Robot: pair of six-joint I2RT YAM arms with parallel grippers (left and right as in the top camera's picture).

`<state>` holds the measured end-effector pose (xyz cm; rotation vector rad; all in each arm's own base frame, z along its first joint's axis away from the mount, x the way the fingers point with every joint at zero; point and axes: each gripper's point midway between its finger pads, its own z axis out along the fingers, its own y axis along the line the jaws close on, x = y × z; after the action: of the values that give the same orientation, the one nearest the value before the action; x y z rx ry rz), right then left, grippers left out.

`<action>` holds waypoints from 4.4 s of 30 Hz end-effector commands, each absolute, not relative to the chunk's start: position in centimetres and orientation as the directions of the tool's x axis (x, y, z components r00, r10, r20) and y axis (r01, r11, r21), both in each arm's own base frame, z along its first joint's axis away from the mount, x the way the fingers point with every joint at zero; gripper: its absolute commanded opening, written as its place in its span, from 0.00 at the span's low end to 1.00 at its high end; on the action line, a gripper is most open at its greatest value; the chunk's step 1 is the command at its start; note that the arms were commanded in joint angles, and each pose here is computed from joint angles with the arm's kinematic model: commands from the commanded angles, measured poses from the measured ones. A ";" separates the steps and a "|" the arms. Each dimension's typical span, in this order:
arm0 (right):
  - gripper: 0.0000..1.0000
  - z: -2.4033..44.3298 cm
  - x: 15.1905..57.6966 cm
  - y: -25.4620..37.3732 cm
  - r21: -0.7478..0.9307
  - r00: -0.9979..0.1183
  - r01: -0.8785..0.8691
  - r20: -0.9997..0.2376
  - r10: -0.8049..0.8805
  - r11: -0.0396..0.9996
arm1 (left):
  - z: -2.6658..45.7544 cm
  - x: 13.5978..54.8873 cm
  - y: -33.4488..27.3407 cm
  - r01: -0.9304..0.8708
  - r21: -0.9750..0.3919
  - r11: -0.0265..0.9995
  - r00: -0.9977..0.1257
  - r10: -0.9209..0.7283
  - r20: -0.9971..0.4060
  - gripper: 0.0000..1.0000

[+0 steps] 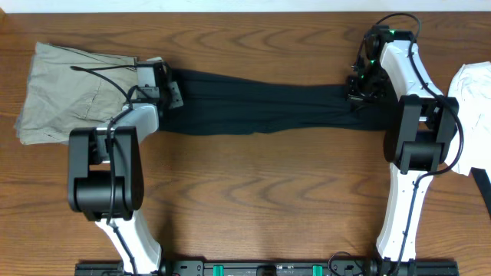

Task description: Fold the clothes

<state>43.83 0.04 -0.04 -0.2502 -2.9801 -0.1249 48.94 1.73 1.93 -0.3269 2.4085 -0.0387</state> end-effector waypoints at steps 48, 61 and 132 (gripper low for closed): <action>0.18 2.4 50.0 -4.9 0.117 -0.975 0.172 -0.121 0.186 0.978 | -2.0 44.0 4.3 -0.284 -0.119 0.951 -0.854 -0.308 -0.419 0.13; 0.10 -0.2 48.7 -8.0 -0.051 -0.970 0.224 -0.108 0.218 0.973 | -1.7 44.7 4.7 -0.252 -0.104 0.962 -0.851 -0.271 -0.449 0.14; 0.73 -0.9 42.2 -10.0 0.454 -0.997 0.065 -0.011 0.079 0.889 | 14.7 40.6 3.0 -0.192 -0.157 0.969 -0.780 -0.248 -0.575 0.98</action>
<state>43.39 -10.82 0.99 -0.1108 -3.1341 -0.6768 40.36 3.07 13.80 -0.2977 2.5091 -0.1102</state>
